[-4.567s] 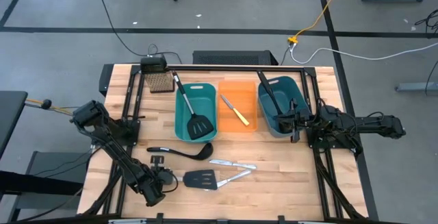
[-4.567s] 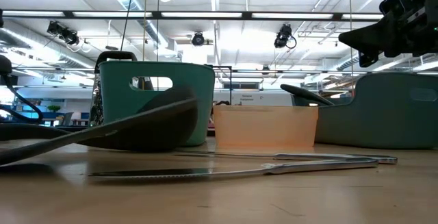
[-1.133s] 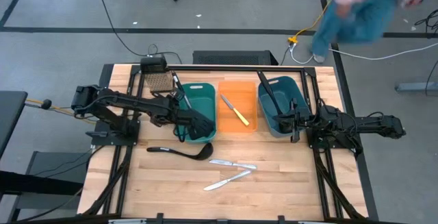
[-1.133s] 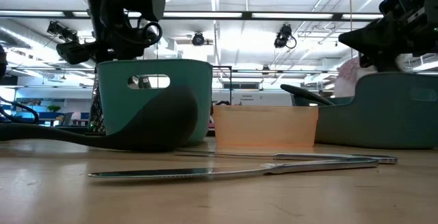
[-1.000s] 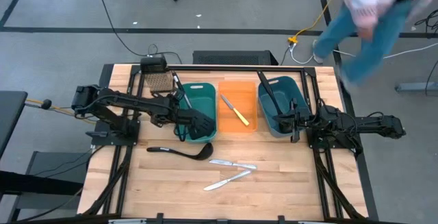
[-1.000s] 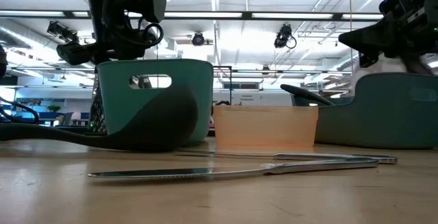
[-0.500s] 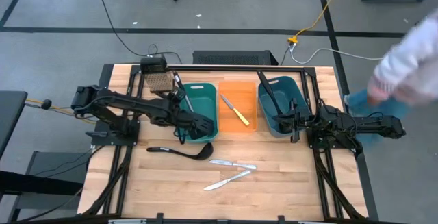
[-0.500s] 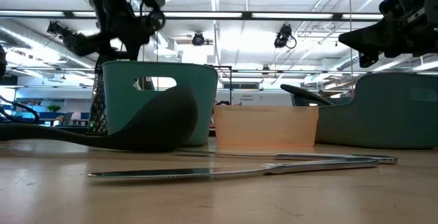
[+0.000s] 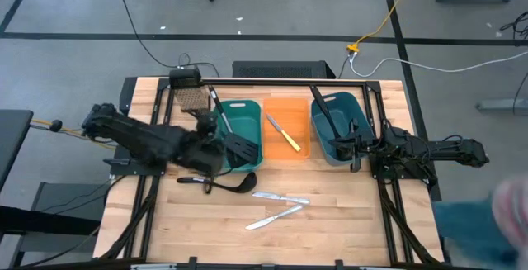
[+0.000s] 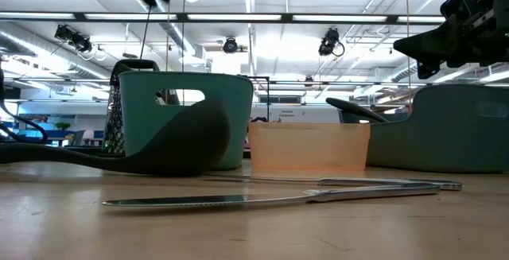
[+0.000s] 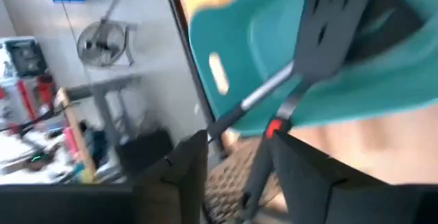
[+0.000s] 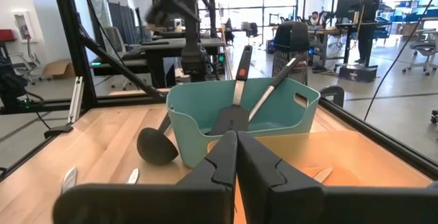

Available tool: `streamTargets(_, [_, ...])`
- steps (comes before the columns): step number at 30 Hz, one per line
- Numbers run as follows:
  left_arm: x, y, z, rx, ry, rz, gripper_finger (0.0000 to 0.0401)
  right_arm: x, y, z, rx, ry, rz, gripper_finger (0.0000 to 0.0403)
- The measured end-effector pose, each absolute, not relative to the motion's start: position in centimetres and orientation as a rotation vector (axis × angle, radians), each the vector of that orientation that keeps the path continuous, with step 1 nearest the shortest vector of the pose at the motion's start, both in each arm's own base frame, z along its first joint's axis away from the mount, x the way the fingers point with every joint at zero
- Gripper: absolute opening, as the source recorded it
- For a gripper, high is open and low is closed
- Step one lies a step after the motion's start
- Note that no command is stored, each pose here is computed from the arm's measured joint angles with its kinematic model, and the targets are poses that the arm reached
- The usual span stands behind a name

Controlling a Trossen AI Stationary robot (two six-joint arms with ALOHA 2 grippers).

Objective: Pick & Place Kitchen Items
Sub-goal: Put the silver knife into the orange bin

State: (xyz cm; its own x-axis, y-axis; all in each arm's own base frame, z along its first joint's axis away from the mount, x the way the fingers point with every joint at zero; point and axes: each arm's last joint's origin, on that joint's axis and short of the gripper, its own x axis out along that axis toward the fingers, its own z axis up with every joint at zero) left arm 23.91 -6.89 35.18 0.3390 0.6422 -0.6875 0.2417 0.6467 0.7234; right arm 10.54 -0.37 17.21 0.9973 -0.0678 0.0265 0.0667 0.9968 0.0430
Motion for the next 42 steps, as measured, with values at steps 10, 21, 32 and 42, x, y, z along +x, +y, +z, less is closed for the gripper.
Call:
streamTargets(10, [15.3,-9.9,37.7,0.429,0.802,0.183,0.0009,10.5,-0.4,17.2,0.043,-0.029,-0.067,0.0018])
streamTargets(21, [11.3,-8.3,33.4,0.102,0.452,0.065,0.0004,10.5,-0.4,17.2,0.045,-0.031,-0.067,0.0018])
streamTargets(32, [11.1,-8.3,27.3,-0.022,0.149,-0.07,0.0002,10.5,-0.4,17.3,0.045,-0.037,-0.068,0.0018])
streamTargets(42, [11.7,-8.2,22.1,0.014,0.023,-0.105,0.0001,10.5,-0.4,17.3,0.045,-0.04,-0.068,0.0018])
